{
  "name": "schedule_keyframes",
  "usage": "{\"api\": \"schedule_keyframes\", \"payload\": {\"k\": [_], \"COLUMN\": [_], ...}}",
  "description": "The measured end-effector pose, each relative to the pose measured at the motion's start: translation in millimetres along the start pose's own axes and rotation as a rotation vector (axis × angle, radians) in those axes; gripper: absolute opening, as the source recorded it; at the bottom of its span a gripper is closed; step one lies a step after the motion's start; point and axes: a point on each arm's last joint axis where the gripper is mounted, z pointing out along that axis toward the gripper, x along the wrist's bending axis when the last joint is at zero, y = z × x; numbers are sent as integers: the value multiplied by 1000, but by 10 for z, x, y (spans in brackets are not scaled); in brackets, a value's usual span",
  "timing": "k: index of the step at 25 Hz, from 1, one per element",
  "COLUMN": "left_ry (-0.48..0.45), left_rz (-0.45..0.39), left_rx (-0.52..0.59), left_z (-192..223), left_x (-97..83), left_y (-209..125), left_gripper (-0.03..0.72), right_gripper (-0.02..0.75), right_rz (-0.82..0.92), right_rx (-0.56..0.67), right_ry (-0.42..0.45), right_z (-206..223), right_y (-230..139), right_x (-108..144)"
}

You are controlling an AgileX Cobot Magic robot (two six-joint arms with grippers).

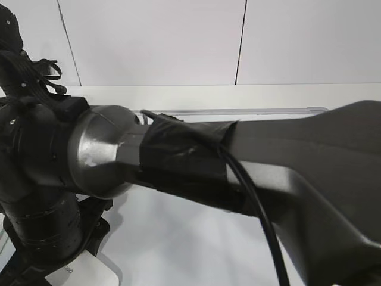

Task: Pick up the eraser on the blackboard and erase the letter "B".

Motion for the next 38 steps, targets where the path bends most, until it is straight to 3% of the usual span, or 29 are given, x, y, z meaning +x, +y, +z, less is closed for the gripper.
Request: {"api": "schedule_keyframes", "payload": {"k": [6,14,18,29,33,38], "left_ry": [0,0,0,0,4,4], "left_rz": [0,0,0,0,2,2], "left_rx": [0,0,0,0,1,2], "left_z": [0,0,0,0,-2,-2], "left_x": [0,0,0,0,3,4], "left_y": [0,0,0,0,-1,-1], "left_gripper": [33,33,33,33,33,33], "right_gripper": [547,547,547,547,547,547], "right_rz": [78,300,378,426,424,451], "right_rx": [-5,-25,-30,-45,-37,-129], "right_ry": [-7,-90,-98,-105,-157,-191], "right_z": [-12,-79,-110,-172,-251,-717], "right_y": [28,8,-51,-105,-179,-249], "right_x": [-222,-1308,-1662,-1882,-1978,-1990]}}
